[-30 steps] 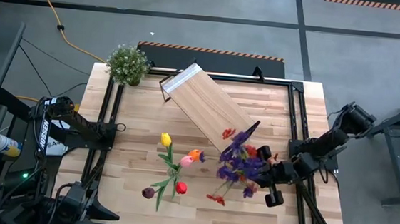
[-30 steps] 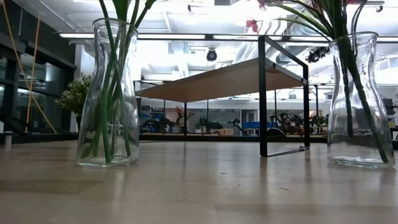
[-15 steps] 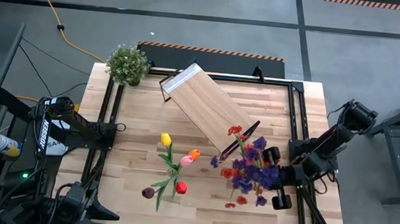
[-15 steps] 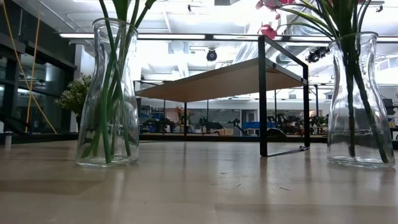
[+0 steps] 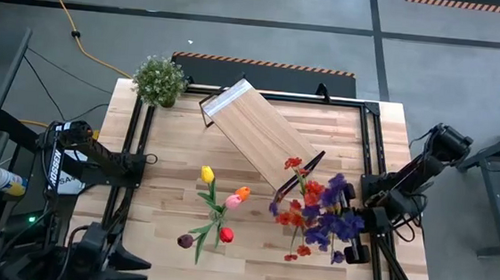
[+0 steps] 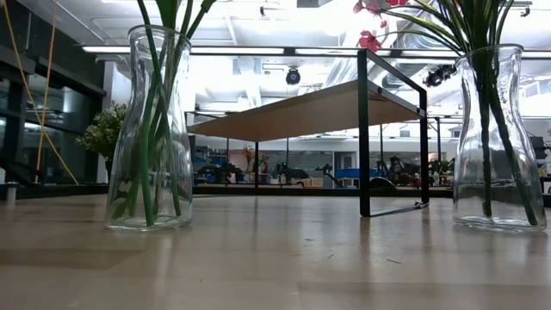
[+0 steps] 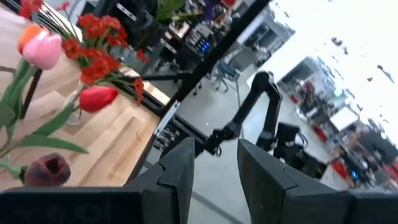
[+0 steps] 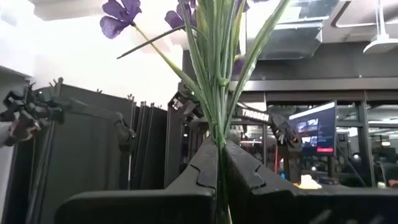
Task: Pick and place flowers into a vace then onto a shelf
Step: Put the blue flowers into the right transparent vase
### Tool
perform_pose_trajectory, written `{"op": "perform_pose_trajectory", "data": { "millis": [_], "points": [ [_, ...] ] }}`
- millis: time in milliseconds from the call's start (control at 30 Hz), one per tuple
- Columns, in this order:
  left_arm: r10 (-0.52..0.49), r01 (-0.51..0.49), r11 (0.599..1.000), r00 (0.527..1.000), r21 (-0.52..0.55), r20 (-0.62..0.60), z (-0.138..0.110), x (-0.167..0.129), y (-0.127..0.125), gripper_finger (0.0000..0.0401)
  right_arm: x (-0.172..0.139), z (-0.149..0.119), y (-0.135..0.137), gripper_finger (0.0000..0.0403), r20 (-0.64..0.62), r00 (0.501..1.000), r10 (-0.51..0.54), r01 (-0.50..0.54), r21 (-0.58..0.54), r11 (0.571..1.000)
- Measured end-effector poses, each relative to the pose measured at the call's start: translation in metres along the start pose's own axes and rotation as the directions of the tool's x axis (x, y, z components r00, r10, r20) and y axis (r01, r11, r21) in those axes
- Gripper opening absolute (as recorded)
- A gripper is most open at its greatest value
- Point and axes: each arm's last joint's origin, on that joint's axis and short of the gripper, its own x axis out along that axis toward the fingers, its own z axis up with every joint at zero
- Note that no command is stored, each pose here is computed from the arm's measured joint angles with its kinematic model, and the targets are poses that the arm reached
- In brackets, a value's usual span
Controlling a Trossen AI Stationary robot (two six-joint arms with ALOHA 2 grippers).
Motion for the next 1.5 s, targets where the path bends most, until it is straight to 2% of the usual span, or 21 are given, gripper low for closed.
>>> {"op": "perform_pose_trajectory", "data": {
  "millis": [133, 300, 433, 700, 1100, 1333, 1500],
  "points": [
    [0.008, -0.006, 1.000, 0.999, -0.029, 0.047, 0.008, 0.012, -0.003, 0.0156, 0.004, 0.006, 0.000, 0.0000, 0.028, 1.000, 0.006, -0.006, 0.002, 1.000],
    [-0.038, 0.030, 0.997, 0.995, 0.078, 0.096, 0.031, 0.038, -0.012, 0.0156, 0.015, 0.016, 0.003, 0.0000, 0.079, 0.997, 0.003, -0.005, 0.021, 1.000],
    [-0.134, 0.120, 0.981, 0.987, 0.153, 0.084, 0.054, 0.068, -0.011, 0.0156, 0.022, 0.023, 0.005, 0.0000, 0.113, 0.994, 0.011, -0.013, 0.019, 1.000],
    [-0.246, 0.243, 0.952, 0.969, 0.184, -0.006, 0.085, 0.123, 0.011, 0.0156, 0.028, 0.028, 0.007, 0.0000, 0.155, 0.985, 0.070, -0.080, 0.062, 0.995],
    [-0.227, 0.240, 0.934, 0.971, 0.265, -0.080, 0.103, 0.209, 0.059, 0.0156, 0.041, 0.028, -0.008, 0.0000, 0.220, 0.969, 0.107, -0.143, 0.154, 0.978],
    [-0.190, 0.194, 0.934, 0.981, 0.298, -0.043, 0.129, 0.229, 0.084, 0.0156, 0.058, 0.036, -0.014, 0.0000, 0.235, 0.969, 0.081, -0.116, 0.139, 0.983],
    [-0.199, 0.197, 0.926, 0.980, 0.322, -0.026, 0.139, 0.234, 0.092, 0.0156, 0.071, 0.044, -0.022, 0.0000, 0.286, 0.954, 0.088, -0.127, 0.119, 0.985]
  ]
}}
